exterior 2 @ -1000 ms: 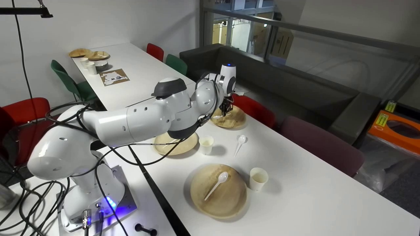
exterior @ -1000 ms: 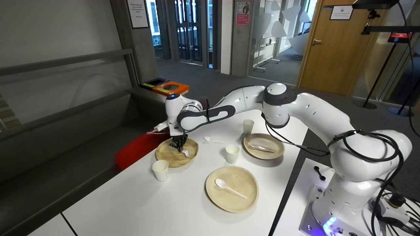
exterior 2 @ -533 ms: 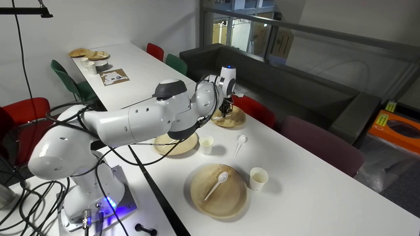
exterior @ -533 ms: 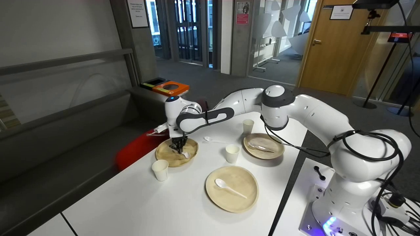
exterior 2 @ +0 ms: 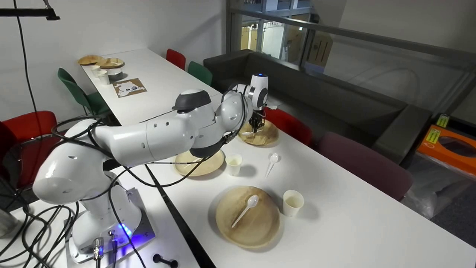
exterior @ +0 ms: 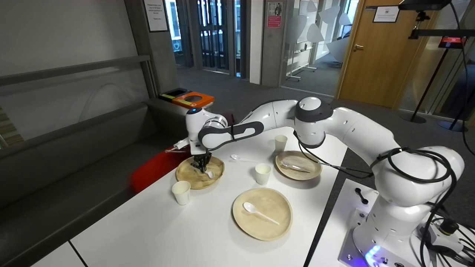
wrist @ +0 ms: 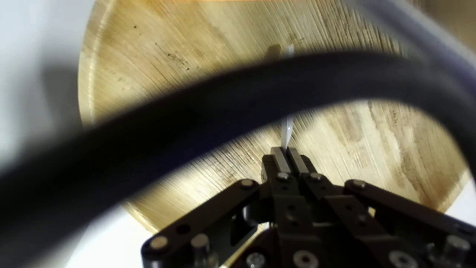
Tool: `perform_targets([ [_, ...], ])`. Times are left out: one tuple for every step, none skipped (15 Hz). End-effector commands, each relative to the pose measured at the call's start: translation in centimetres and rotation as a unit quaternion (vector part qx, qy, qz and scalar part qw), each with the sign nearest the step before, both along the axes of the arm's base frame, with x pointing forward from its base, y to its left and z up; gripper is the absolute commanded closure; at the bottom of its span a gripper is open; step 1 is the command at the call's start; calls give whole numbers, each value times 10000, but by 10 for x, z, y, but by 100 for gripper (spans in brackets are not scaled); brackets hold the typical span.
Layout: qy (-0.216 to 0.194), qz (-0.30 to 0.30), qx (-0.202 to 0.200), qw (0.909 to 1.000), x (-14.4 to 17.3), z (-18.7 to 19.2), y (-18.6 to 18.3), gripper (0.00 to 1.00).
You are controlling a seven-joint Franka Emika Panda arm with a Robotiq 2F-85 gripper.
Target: Put the spoon on the wooden plate to the left
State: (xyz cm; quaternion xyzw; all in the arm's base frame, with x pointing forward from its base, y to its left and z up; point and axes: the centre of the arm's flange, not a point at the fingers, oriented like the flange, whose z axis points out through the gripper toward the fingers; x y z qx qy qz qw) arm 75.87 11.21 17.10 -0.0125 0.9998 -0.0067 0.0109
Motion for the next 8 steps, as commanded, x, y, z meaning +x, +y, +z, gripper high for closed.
perform_targets([
  [7, -6, -9, 10000, 0, 0, 0, 96],
  [12, -9, -15, 10000, 0, 0, 0, 96],
  [15, -9, -18, 10000, 0, 0, 0, 99],
  [15, -14, -20, 10000, 0, 0, 0, 99],
  [26, -3, -22, 10000, 0, -1, 0, 99],
  [28, 5, -31, 10000, 0, -2, 0, 99],
  [30, 12, -37, 10000, 0, -3, 0, 99],
  [29, 13, -41, 10000, -1, -3, 0, 99],
])
